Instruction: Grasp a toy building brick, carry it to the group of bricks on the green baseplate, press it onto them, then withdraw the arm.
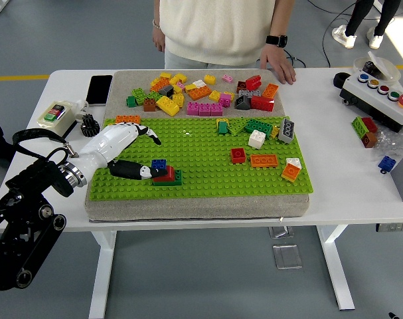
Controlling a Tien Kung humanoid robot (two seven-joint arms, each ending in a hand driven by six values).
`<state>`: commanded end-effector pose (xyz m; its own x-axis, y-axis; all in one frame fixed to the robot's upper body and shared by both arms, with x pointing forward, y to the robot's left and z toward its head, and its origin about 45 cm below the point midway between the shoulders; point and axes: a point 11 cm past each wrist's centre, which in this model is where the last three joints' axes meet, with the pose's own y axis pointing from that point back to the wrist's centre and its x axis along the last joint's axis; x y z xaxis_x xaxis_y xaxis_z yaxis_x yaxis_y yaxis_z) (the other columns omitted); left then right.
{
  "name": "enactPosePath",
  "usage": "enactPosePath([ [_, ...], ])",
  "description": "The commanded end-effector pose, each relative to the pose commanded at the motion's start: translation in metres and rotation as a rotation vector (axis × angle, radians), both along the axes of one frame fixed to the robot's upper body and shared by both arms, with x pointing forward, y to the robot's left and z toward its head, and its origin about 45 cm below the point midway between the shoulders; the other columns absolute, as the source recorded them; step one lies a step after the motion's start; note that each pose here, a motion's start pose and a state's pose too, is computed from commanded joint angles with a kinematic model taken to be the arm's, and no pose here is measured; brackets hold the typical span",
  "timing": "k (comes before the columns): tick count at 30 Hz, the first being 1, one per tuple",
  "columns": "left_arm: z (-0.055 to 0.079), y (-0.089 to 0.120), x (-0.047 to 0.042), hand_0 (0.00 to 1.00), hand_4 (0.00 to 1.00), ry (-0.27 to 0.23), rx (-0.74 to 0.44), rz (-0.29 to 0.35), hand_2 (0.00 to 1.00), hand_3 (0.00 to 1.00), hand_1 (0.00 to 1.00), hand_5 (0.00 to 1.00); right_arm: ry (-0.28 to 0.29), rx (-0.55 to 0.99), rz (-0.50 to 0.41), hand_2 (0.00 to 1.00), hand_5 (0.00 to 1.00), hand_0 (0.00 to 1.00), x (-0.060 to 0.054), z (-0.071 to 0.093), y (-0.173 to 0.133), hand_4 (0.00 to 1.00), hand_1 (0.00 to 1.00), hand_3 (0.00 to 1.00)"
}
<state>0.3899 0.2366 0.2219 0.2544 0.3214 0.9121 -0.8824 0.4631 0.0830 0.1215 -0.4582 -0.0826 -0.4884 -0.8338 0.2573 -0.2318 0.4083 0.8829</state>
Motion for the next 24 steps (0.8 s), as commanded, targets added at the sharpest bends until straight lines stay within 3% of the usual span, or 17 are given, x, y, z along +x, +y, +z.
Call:
enactPosePath([
  [16,-0.016,0.004,-0.0035,0.935,0.998,0.04,0.039,0.002,0.826,0.632,0.871,0.793,-0.004,0.003,-0.008,0.729,0.502,0.759,0.0,0.0,0.0,0.928,0.681,0.666],
  [24,-0.015,0.003,-0.0064,0.935,0.998,0.039,0.035,-0.003,0.825,0.632,0.87,0.799,-0.004,0.003,-0.009,0.729,0.502,0.759,0.0,0.0,-0.001,0.928,0.681,0.667],
])
